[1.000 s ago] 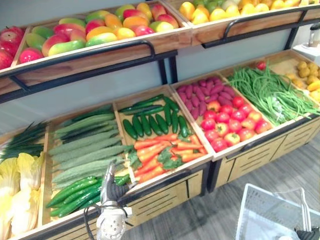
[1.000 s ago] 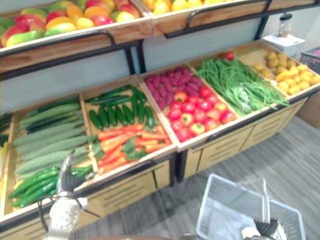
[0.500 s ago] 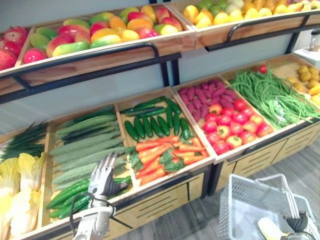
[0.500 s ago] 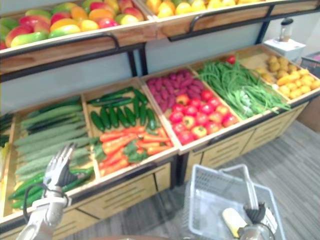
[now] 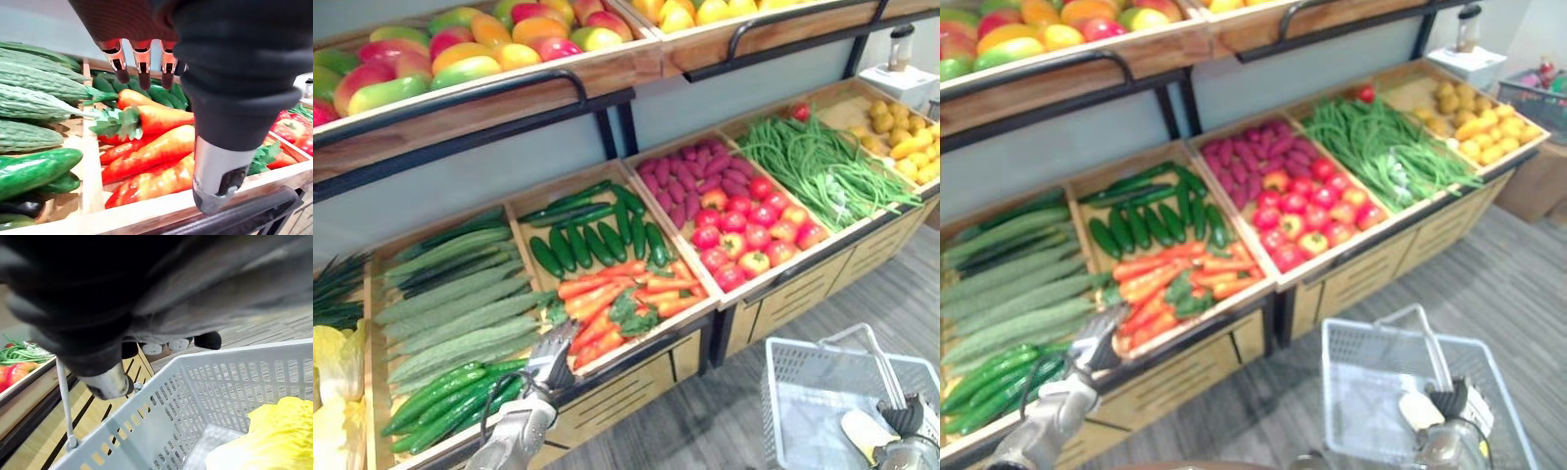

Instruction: Pick vegetable in the basket

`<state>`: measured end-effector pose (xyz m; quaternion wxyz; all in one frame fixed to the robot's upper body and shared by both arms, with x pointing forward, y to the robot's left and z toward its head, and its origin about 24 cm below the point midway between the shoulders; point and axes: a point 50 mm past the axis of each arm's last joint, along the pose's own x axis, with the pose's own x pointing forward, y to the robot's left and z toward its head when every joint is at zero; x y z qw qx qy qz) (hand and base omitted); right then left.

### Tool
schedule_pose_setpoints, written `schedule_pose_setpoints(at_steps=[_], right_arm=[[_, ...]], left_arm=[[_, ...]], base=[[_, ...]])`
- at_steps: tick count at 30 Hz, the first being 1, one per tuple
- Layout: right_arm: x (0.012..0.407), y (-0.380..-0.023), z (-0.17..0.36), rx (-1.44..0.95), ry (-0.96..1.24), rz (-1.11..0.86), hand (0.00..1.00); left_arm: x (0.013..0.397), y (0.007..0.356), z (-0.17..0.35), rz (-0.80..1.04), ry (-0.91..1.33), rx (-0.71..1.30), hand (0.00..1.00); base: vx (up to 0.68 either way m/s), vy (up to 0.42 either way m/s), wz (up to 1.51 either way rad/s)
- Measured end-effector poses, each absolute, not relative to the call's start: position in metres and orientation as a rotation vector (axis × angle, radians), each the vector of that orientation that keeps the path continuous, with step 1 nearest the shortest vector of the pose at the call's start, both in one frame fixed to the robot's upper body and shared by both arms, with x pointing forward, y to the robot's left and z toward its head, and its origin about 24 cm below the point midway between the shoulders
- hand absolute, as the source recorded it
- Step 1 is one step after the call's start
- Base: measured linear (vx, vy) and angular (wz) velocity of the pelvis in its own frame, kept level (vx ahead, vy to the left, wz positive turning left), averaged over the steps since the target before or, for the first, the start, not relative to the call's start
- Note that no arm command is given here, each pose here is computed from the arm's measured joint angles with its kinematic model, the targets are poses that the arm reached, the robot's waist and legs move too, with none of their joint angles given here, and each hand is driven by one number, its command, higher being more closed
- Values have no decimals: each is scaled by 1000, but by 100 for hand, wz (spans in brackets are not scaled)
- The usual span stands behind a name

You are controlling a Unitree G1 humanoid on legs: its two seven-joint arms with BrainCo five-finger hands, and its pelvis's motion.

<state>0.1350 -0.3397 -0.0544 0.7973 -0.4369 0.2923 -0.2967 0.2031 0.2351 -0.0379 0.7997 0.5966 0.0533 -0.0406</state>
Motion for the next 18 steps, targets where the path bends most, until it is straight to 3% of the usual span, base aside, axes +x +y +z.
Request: schedule_pose_setpoints(at_steps=[18], right_arm=[[139, -340, -52, -940, 615, -649, 100]], left_arm=[[228, 249, -24, 0, 119, 1359, 0]], base=[[-3, -1, -4]])
